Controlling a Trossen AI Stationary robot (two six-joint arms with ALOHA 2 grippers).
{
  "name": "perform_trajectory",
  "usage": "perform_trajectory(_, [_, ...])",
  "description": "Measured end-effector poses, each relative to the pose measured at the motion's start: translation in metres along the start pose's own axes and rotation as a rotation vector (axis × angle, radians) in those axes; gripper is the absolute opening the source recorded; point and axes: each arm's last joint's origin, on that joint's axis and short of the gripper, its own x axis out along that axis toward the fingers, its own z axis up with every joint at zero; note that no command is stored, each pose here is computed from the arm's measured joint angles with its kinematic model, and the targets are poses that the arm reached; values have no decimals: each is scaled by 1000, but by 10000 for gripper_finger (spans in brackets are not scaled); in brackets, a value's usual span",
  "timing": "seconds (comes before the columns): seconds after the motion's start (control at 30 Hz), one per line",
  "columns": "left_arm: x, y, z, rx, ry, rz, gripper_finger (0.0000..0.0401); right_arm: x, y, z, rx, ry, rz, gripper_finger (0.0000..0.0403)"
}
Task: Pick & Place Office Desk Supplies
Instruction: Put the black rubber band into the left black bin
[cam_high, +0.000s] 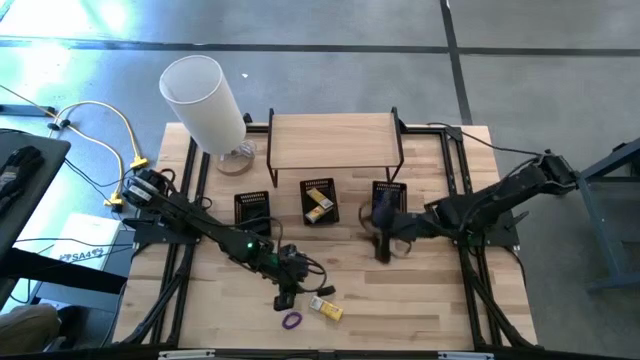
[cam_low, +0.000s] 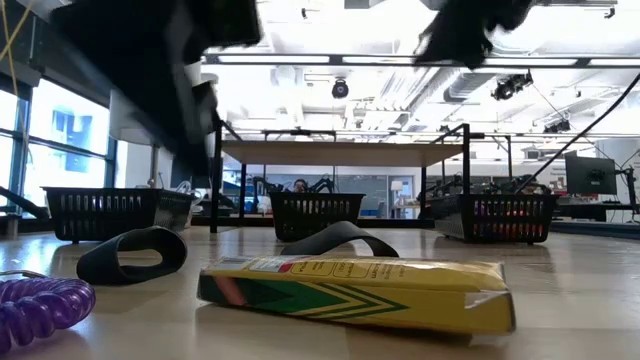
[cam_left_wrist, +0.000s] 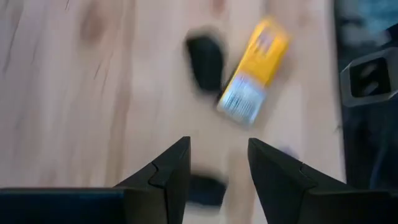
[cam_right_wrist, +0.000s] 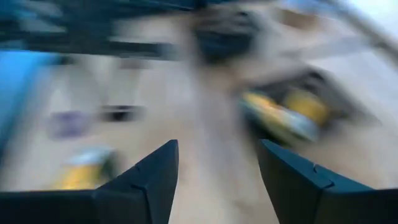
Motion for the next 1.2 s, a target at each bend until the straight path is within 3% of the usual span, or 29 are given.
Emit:
perform_trajectory(0.1, [-3, 1, -8, -43, 87, 11, 154, -5, 22, 3, -88, -27, 273, 208])
perform_trajectory(0.2, [-5, 1, -12, -93, 131, 8, 154, -11, 36, -2, -187, -19, 396, 208])
perform_trajectory(0.37, [-6, -6, -13, -84, 115, -11, 154, 3, 52, -20, -416, -7, 319, 203])
perform_trajectory(0.47, [-6, -10, -15, -74, 99, -9, 154, 22, 61, -29, -493, -26, 293, 197])
perform_trajectory(0.73, [-6, -15, -10, -74, 42, -55, 154, 67, 76, -55, -501, -37, 302, 182])
perform_trajectory(0.93, [-6, -17, -6, -74, -18, -40, 154, 82, 84, -72, -516, -21, 312, 180])
perform_trajectory(1.07, [-6, -17, -5, -75, -31, -47, 154, 80, 96, -58, -497, -16, 282, 180])
perform_trajectory(1.2, [-6, -21, -6, -72, -41, -63, 154, 75, 107, -36, -490, 100, 251, 180])
